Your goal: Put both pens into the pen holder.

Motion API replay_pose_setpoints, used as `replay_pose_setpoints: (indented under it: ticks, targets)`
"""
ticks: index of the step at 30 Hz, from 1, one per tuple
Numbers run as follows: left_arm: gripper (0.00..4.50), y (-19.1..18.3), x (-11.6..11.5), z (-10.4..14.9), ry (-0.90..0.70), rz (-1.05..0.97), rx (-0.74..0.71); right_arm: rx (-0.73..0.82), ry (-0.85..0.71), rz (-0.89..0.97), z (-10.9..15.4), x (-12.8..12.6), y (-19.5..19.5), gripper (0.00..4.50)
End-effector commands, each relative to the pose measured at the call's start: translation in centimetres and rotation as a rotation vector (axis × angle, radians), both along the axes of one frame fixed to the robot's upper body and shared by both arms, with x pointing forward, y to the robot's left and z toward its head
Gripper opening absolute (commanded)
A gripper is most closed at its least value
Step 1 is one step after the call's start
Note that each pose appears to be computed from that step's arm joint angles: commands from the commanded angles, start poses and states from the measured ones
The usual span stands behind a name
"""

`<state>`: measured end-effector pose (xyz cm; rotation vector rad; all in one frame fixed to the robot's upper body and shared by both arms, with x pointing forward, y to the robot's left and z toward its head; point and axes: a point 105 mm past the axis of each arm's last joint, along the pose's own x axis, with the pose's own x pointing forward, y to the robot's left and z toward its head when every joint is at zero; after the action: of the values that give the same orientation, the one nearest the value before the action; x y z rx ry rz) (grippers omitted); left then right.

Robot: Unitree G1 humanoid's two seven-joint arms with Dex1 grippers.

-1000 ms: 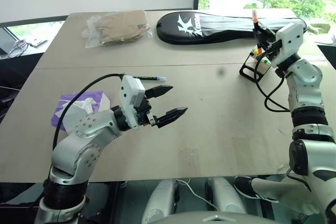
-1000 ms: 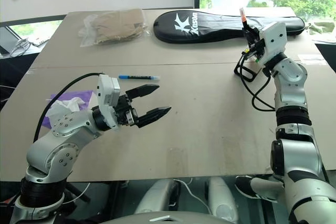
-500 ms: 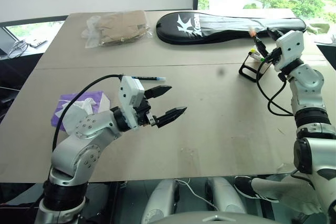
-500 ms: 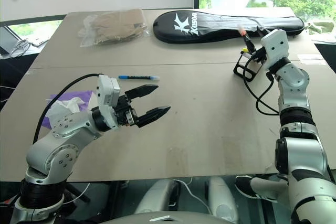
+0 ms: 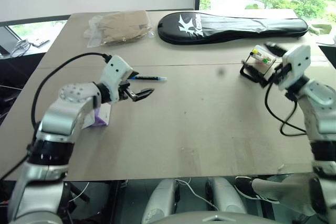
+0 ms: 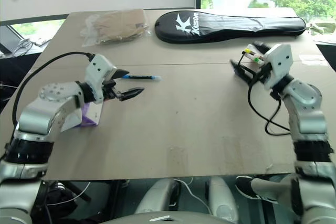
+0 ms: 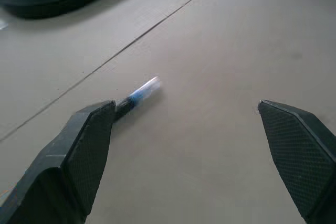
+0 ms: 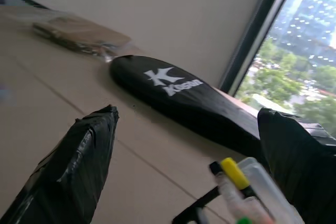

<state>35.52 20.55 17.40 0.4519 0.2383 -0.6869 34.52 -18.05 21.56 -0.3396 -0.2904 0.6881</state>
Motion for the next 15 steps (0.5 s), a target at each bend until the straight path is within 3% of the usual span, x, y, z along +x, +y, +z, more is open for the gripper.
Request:
replay_pose_setpoints:
  ticks: [1,4,12,15]
  targets:
    - [4.50,1.2,2.9,-0.2,0.033,-0.039,0.126,-0.059,0.164,0.271,-0.9,-5.5,3.8,4.48]
    - [4.50,1.1,5.2,-0.3,0.074,-0.104,0.189,-0.131,0.288,0.322,-3.2,-8.0,4.4,4.48]
    - [4.50,0.6,6.7,-1.8,0.210,-0.183,0.354,-0.081,0.243,0.265,-2.7,-8.7,5.6,4.48]
    - [3.70,0.2,6.6,-2.6,0.286,-0.168,0.322,-0.064,0.223,0.252,-2.7,-9.1,6.1,4.50]
